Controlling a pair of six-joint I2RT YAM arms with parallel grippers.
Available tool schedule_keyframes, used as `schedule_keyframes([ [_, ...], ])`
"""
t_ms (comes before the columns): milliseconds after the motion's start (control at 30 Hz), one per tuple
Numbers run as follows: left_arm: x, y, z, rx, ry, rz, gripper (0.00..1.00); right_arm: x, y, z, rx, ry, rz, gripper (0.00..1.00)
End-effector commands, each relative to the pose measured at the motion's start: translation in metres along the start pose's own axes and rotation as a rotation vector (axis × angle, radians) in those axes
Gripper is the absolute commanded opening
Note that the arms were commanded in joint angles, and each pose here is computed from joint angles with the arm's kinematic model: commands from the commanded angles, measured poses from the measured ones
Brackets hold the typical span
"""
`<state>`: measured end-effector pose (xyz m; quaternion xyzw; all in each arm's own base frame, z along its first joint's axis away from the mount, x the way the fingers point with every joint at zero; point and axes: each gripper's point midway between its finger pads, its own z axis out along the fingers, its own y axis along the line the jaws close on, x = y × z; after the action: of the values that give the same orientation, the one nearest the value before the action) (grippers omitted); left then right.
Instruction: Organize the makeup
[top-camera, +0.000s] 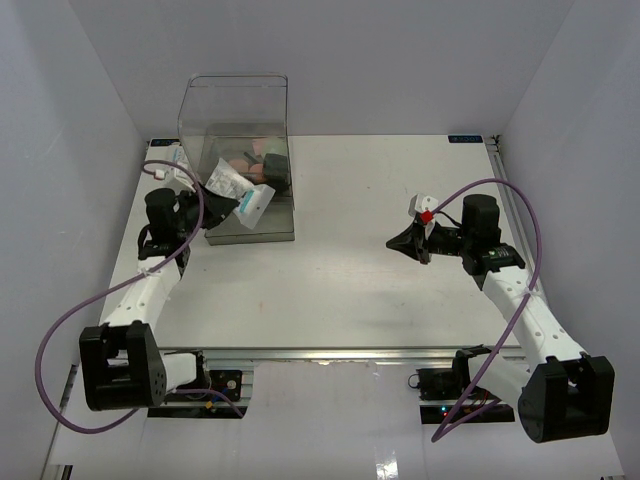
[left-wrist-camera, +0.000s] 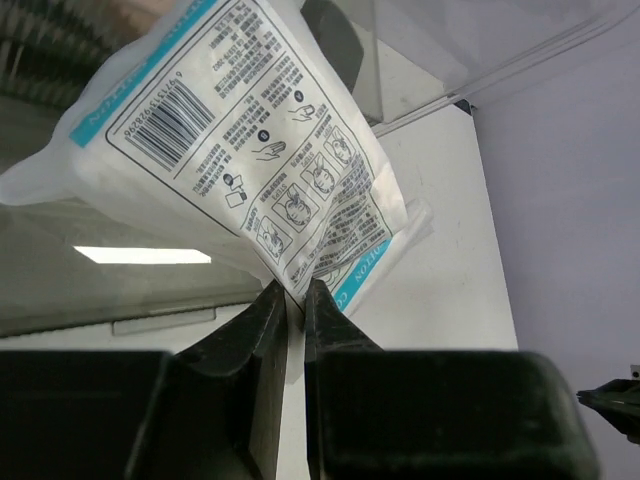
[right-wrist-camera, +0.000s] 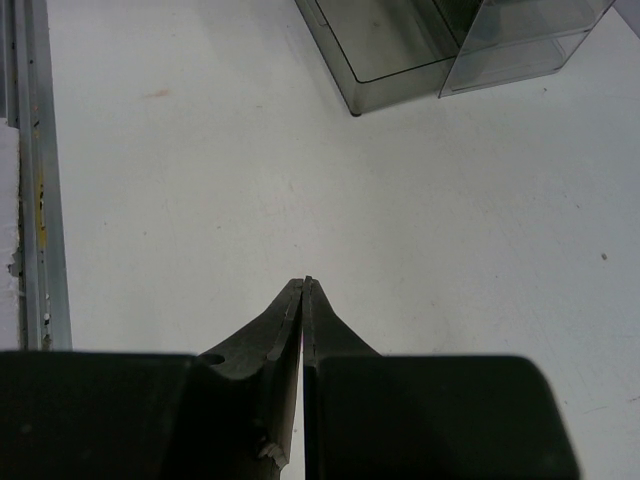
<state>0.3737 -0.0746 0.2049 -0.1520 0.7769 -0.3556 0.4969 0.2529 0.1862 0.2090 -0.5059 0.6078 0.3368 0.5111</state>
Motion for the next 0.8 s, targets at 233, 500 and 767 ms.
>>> schedule_keyframes([
  [233, -0.007, -0.014, 0.052, -0.031, -0.01, 0.444, 0.07, 0.002, 0.0, 0.001, -0.012, -0.009, 0.004, 0.08],
  [500, 0.018, -0.007, 0.081, -0.065, 0.033, 0.571, 0.07, 0.006, -0.002, 0.002, -0.009, 0.0, 0.013, 0.08],
  [767, 0.039, 0.012, 0.096, -0.108, 0.109, 0.677, 0.07, 0.009, -0.002, 0.004, -0.012, 0.007, 0.022, 0.08],
])
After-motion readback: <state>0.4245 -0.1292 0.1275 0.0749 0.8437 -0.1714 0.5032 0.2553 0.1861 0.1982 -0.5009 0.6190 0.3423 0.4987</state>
